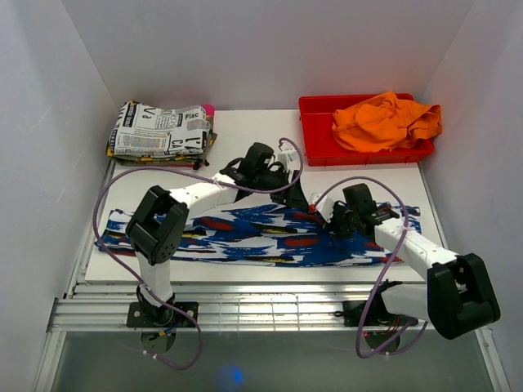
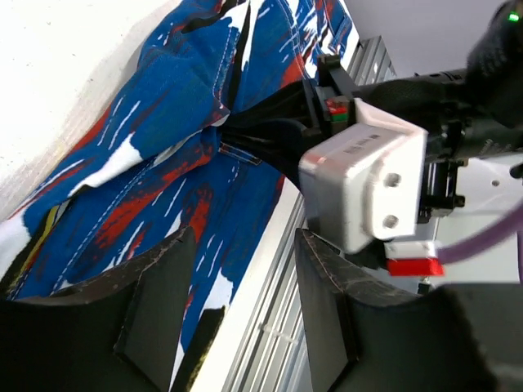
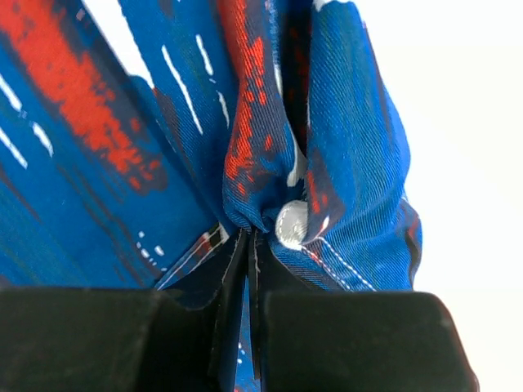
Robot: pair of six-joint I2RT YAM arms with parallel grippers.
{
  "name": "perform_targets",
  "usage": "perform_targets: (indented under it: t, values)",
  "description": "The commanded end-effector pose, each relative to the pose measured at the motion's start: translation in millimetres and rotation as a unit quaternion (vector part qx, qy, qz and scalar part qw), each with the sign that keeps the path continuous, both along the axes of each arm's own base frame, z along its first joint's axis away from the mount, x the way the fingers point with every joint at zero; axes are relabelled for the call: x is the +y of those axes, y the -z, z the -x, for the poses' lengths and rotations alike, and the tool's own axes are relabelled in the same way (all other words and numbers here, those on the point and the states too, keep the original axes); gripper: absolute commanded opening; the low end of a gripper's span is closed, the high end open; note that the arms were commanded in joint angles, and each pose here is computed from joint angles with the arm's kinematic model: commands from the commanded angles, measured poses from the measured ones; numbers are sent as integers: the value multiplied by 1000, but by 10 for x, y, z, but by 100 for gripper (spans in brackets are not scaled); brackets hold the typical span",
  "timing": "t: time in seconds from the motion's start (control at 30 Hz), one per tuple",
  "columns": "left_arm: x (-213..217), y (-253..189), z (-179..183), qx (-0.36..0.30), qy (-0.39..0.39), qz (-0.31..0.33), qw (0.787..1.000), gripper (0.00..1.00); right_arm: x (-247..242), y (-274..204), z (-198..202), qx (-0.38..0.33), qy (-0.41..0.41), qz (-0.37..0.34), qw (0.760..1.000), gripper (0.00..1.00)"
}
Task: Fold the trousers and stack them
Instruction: Fold the trousers
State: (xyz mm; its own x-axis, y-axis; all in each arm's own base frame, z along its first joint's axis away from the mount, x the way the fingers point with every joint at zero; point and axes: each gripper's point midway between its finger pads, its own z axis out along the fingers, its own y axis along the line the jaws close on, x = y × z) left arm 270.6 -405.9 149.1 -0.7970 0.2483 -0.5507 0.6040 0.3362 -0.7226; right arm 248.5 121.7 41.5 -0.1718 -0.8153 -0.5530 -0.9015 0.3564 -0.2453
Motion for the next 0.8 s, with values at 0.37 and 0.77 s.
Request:
perform_targets:
  t: [0.37, 0.77]
  values:
    - [-514, 583, -224, 47, -69, 4, 997, 63, 7, -530, 52, -62, 30, -50, 996, 41]
    - [-646, 452, -296, 23, -69, 31, 997, 64, -390, 105, 603, 7, -27, 61, 998, 19]
